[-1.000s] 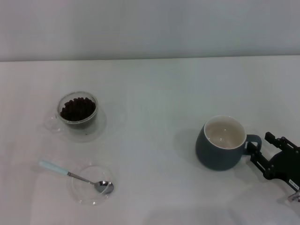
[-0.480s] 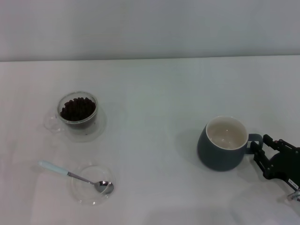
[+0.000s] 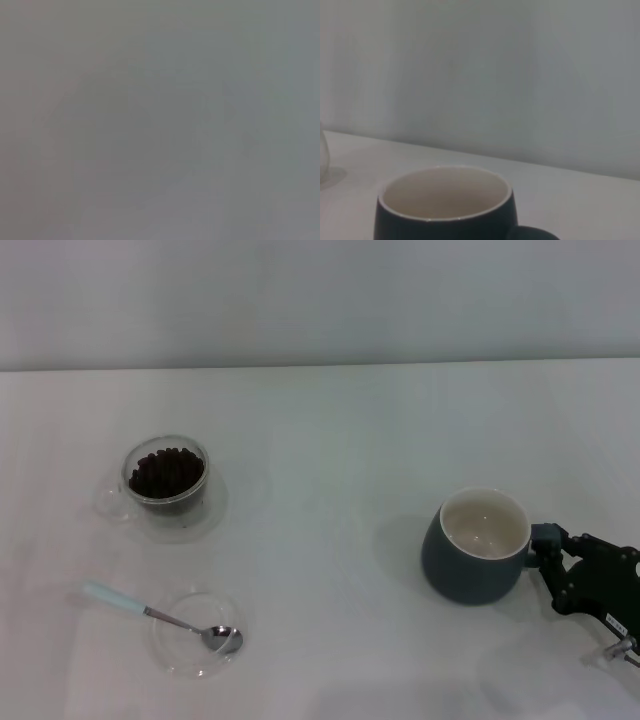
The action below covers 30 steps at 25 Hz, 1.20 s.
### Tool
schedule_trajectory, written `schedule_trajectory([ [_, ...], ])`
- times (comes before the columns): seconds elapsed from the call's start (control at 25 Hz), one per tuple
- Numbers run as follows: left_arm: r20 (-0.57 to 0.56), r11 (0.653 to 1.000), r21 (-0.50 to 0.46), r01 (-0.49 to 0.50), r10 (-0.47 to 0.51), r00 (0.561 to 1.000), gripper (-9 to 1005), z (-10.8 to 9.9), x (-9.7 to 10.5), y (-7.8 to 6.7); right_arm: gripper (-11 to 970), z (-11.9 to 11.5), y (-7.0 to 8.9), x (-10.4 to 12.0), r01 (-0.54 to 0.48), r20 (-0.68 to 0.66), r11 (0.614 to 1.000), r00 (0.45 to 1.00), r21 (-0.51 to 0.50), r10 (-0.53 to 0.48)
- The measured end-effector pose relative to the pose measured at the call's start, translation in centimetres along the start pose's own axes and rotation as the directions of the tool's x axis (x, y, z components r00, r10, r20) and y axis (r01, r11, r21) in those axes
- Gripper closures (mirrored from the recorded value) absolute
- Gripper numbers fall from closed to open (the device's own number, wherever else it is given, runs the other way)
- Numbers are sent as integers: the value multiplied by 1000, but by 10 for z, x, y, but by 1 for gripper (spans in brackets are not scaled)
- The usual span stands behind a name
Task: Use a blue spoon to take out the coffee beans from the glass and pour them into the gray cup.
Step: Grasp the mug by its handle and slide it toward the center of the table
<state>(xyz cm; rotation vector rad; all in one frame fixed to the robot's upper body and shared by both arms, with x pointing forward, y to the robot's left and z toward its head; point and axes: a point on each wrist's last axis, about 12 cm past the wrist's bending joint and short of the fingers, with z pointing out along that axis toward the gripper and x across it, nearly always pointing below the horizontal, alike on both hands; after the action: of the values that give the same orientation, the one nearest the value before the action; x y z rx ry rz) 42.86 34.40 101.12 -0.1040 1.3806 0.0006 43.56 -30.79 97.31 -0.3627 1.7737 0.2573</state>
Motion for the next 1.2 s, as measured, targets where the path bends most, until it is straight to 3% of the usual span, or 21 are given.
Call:
schedule_trajectory([
  [0.04, 0, 1000, 0, 0, 0, 1000, 104, 0, 0, 0, 776, 0, 0, 0, -1, 1, 1000, 1000, 0, 1],
  [0.72, -3, 1000, -4, -3, 3, 1000, 103, -1, 0, 1, 818, 8, 6, -6, 10, 21, 999, 1000, -43, -9],
  [0.96, -5, 1000, -3, -2, 2, 1000, 104, -1, 0, 1, 820, 13, 16, -8, 14, 29, 996, 1000, -90, -11],
  [1.2, -5, 1000, -1, -1, 1, 1000, 103, 0, 0, 0, 821, 23, 35, -13, 15, 40, 986, 999, -166, -9],
])
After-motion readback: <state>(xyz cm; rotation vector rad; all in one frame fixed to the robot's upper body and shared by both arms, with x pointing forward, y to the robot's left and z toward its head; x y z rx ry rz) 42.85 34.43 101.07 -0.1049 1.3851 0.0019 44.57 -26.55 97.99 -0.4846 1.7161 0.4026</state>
